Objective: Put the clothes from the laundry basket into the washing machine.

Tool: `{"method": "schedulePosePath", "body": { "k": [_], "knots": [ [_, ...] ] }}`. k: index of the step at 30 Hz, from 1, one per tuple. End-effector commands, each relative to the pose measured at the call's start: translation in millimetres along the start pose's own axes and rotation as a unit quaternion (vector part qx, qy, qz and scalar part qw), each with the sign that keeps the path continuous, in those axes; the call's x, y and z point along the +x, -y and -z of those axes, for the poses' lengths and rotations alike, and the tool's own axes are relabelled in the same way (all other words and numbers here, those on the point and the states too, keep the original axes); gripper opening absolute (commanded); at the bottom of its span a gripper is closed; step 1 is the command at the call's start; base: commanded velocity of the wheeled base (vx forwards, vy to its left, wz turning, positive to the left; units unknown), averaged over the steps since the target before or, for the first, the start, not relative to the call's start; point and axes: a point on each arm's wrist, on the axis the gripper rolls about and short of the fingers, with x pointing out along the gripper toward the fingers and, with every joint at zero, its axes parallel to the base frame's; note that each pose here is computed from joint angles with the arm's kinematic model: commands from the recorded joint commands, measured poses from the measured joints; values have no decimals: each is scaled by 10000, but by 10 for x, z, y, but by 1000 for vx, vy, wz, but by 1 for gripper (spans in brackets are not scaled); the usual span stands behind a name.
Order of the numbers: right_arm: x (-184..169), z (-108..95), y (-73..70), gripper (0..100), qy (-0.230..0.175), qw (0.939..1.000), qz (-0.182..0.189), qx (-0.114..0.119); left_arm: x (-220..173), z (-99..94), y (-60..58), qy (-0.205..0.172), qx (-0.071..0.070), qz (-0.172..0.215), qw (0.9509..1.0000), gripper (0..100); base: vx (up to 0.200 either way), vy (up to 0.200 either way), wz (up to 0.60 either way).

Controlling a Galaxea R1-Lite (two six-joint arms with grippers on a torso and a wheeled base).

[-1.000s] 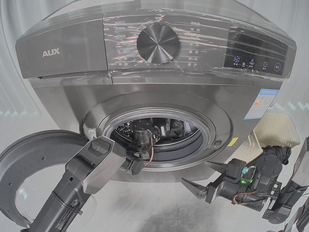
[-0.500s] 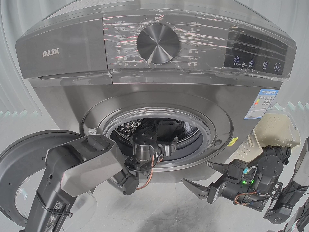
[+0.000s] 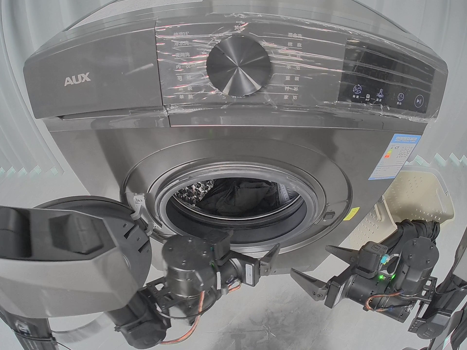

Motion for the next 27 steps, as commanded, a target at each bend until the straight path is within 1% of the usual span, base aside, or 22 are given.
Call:
{"method": "schedulePosePath", "body": {
  "k": [1,3,4,5,6,8,13,15,16,17,19,20,22,23,24,25,26,27],
  "knots": [
    [-254,-90,35,100,272,9992,301,56,-737,-424,-26,470,-268,197,9983,100,0,0,0],
    [-293,-114,58,100,364,9980,501,83,-909,-420,-87,435,-304,81,9986,100,0,0,0],
    [-293,-114,58,100,364,9980,501,83,-909,-420,-87,435,-304,81,9986,100,0,0,0],
    [-350,-127,84,100,424,9969,651,106,-1032,-398,-154,416,-380,-165,9983,100,0,0,0],
    [-373,-145,98,100,468,9962,711,157,-1096,-402,-169,456,-428,-201,9978,100,0,0,0],
    [-413,-196,126,100,628,9944,816,217,-1195,-405,-206,543,-468,-281,9970,100,0,0,0],
    [-496,-294,212,100,916,9900,1055,216,-1441,-470,-347,830,-491,-442,9944,100,0,0,0],
    [-531,-299,247,100,860,9893,1169,176,-1528,-494,-427,903,-483,-583,9930,100,0,0,0],
    [-554,-301,259,100,823,9891,1208,146,-1554,-494,-458,909,-471,-653,9926,100,-200,0,0],
    [-607,-306,275,100,759,9891,1259,123,-1604,-482,-516,891,-416,-771,9922,100,-200,0,0],
    [-695,-310,283,100,669,9894,1283,110,-1646,-473,-554,870,-324,-868,9919,100,-200,0,0],
    [-755,-306,283,100,594,9897,1296,111,-1657,-483,-559,892,-278,-890,9916,100,-200,0,0],
    [-863,-296,281,100,484,9901,1316,114,-1701,-524,-557,1014,-269,-875,9906,100,-200,0,0],
    [-863,-296,281,100,484,9901,1316,114,-1701,-524,-557,1014,-269,-875,9906,100,-200,0,0],
    [-961,-285,279,100,413,9902,1328,137,-1759,-567,-548,1125,-198,-838,9899,100,-200,0,0],
    [-965,-282,279,100,399,9902,1330,143,-1763,-570,-548,1132,-192,-837,9899,100,-200,0,0],
    [-1030,-277,282,100,384,9899,1355,174,-1801,-583,-540,1130,-43,-829,9901,100,-200,0,0],
    [-1060,-274,286,100,375,9894,1387,183,-1830,-593,-540,1139,22,-834,9900,100,-200,0,0]
  ]
}}
